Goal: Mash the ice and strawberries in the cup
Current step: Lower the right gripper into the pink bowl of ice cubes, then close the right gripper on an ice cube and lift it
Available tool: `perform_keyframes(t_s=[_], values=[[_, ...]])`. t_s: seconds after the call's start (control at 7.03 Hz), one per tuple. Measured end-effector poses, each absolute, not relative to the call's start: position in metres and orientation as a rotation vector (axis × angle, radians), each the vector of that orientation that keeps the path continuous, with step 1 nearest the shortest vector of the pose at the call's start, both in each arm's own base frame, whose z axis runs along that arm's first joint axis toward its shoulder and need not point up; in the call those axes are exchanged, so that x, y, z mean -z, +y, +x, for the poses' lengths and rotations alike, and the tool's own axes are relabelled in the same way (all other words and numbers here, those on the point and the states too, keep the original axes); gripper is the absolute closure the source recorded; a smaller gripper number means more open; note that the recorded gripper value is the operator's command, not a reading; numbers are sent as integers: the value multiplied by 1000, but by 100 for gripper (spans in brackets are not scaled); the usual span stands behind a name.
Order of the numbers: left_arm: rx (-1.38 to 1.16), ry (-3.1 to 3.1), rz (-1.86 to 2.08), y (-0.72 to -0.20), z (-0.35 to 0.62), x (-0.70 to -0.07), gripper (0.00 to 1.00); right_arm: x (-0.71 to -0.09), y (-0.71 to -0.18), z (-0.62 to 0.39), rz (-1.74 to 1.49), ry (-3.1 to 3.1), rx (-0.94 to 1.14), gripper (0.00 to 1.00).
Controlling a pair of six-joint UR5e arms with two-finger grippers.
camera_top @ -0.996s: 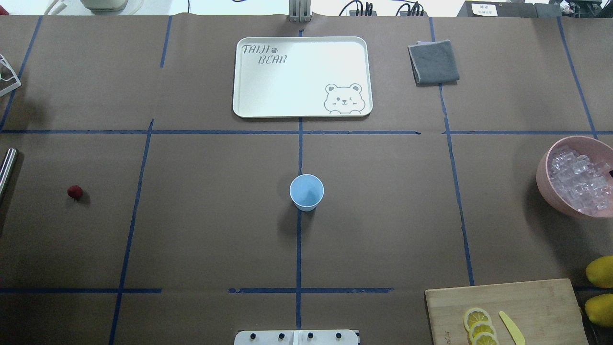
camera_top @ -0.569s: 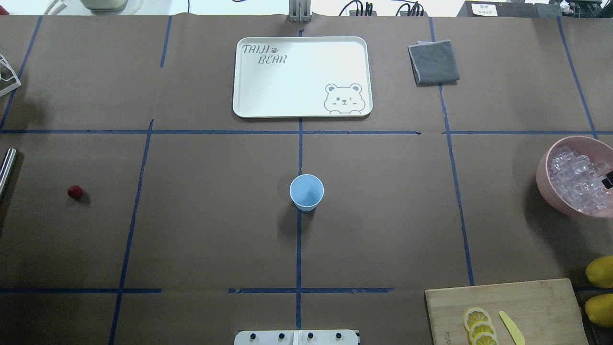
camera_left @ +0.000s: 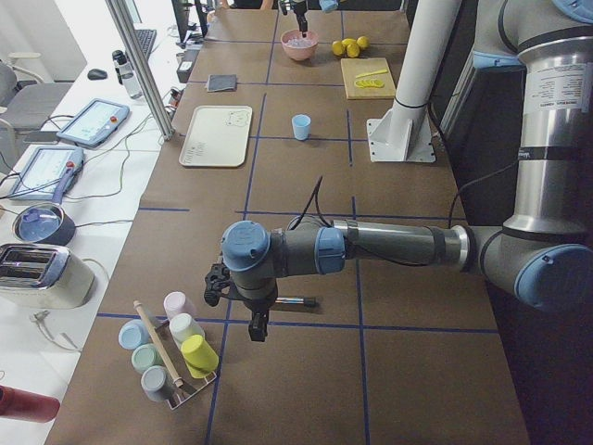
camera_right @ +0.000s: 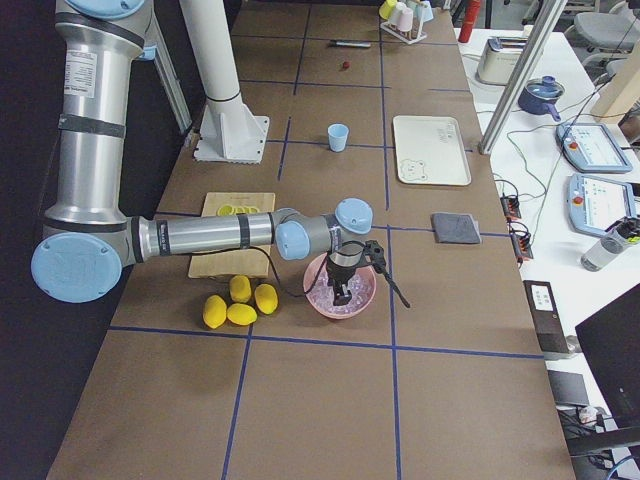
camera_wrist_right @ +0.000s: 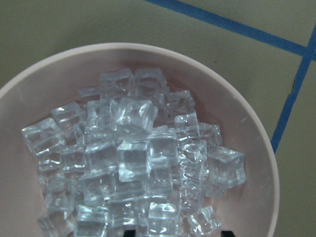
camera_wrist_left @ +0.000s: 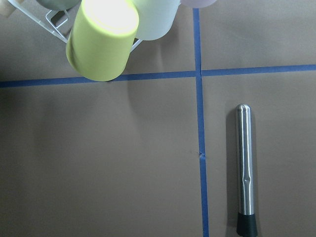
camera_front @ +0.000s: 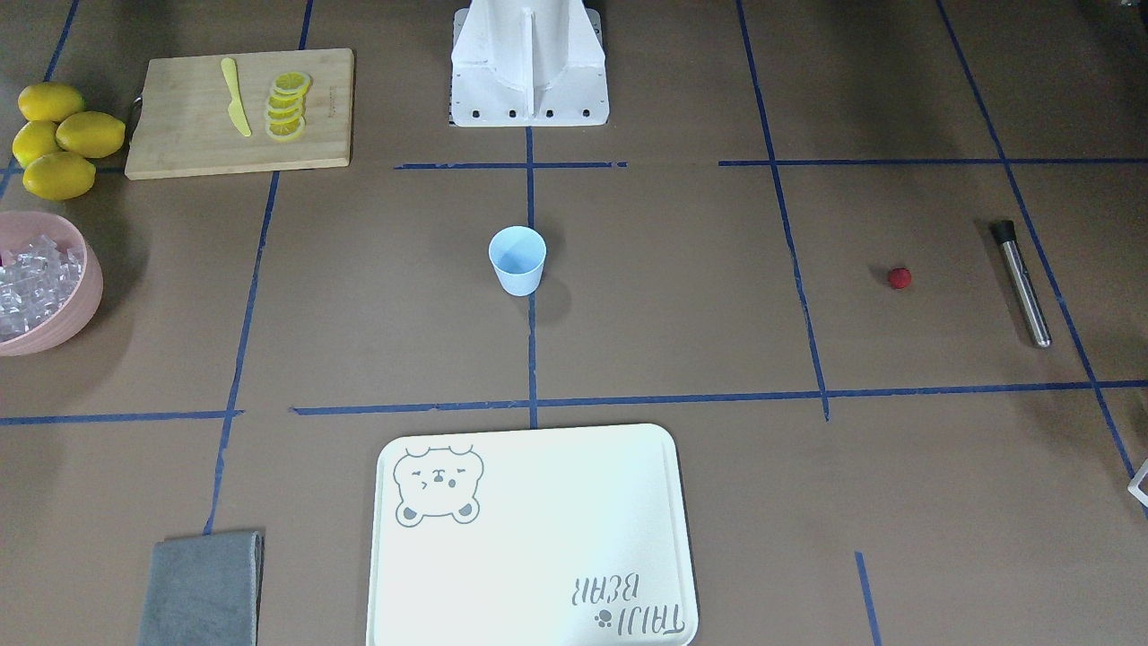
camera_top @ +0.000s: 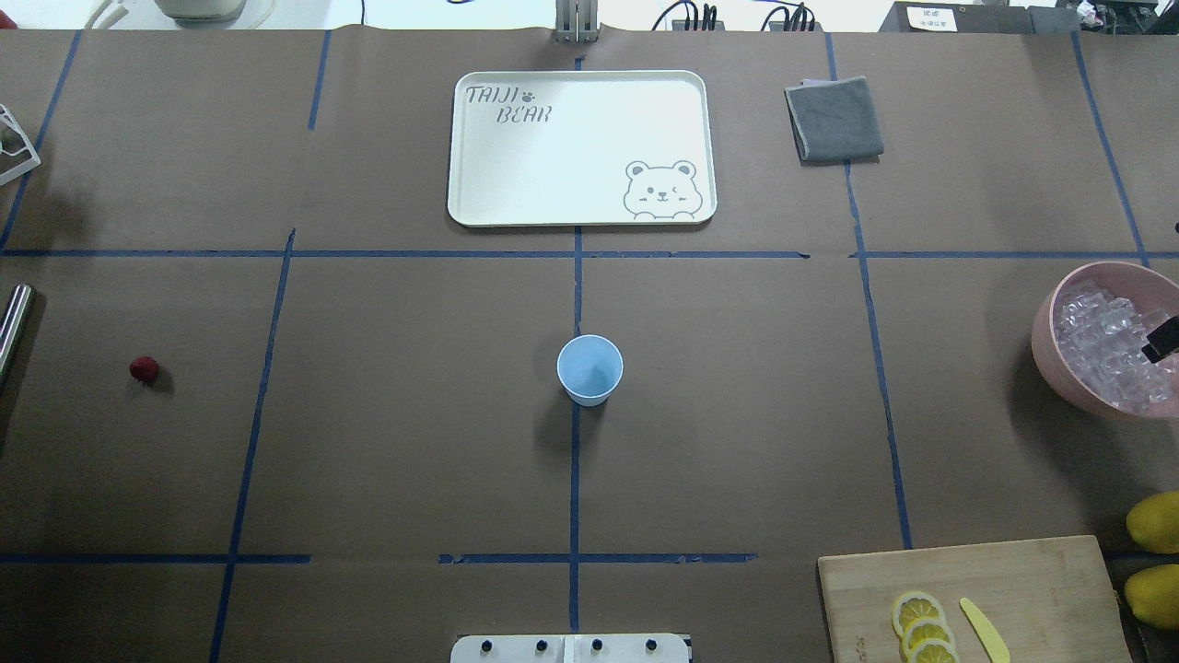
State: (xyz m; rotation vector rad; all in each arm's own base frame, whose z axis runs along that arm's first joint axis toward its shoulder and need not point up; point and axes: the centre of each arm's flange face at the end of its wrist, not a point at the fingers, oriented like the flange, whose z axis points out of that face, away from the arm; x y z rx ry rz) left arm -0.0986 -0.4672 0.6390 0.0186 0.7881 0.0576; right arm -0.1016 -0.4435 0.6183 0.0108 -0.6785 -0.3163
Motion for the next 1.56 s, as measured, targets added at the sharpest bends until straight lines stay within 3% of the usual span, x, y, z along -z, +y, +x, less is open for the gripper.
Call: perform_keyframes(t_s=[1.56], values=[[-58, 787, 28, -468, -100, -634, 0, -627, -448, -128, -17, -680, 365, 42]])
